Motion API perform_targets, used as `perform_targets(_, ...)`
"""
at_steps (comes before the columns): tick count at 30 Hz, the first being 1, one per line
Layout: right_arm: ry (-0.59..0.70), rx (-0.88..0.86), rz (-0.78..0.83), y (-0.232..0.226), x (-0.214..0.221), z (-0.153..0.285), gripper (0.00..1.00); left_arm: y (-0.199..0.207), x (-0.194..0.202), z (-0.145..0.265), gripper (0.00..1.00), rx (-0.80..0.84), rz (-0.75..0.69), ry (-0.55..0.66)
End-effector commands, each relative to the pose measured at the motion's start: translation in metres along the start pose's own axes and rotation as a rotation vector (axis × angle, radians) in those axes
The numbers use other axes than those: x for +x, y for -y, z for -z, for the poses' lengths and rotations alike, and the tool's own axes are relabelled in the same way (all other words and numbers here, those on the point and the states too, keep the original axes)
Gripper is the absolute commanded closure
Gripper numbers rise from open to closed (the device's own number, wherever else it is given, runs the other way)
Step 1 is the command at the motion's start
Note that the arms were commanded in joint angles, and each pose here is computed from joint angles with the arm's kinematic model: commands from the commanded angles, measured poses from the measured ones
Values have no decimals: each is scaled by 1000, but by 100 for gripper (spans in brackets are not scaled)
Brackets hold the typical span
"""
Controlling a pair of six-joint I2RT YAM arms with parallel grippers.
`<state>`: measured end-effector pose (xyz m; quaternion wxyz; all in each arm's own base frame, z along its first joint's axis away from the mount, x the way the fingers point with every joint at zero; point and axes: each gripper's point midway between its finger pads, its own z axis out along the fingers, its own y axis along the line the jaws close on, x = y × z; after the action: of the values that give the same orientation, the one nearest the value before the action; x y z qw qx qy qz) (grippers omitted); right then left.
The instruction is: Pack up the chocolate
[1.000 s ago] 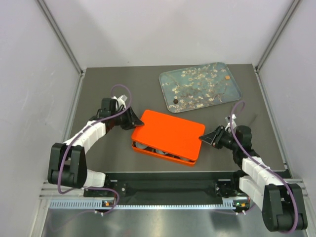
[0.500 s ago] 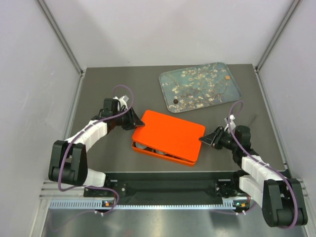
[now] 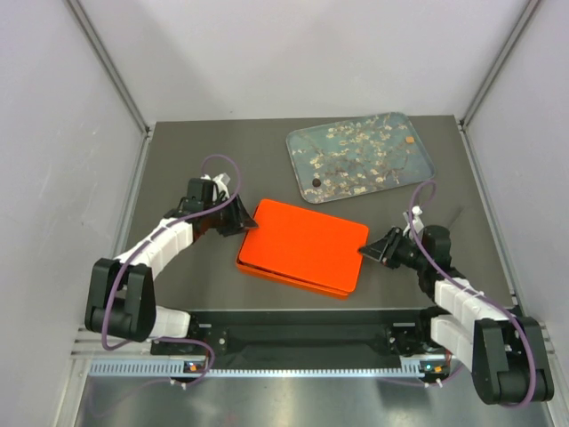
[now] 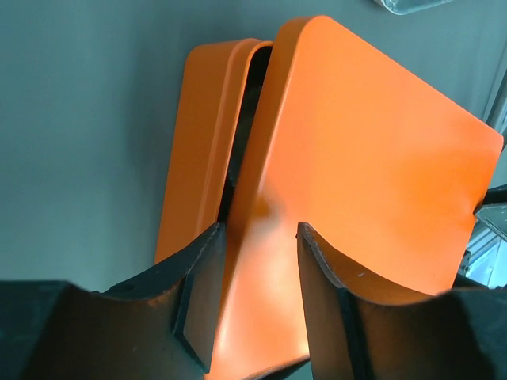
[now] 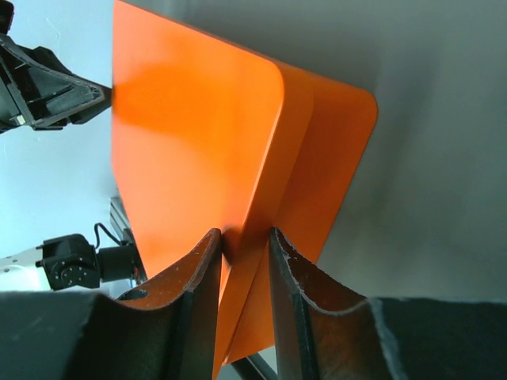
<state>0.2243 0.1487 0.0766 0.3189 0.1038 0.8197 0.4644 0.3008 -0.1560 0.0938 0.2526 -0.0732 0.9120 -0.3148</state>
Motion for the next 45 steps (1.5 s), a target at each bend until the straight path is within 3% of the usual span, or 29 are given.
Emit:
perform_targets(1, 57, -28, 88, -10, -23, -3, 72, -17, 0, 4, 52, -77, -13, 28)
perform_targets(16, 25, -9, 79, -1, -19, -8, 73, -11, -5, 14, 47, -76, -6, 51)
perform_targets(22, 1, -20, 69, 2, -14, -11, 79, -12, -3, 18, 46, -90, -8, 49)
perform_targets(38, -28, -64, 58, -5, -11, -12, 97, -10, 11, 20, 54, -73, 11, 2)
perform_targets(45, -21, -73, 33, -6, -9, -11, 98, -13, 15, 19, 57, -81, 17, -8)
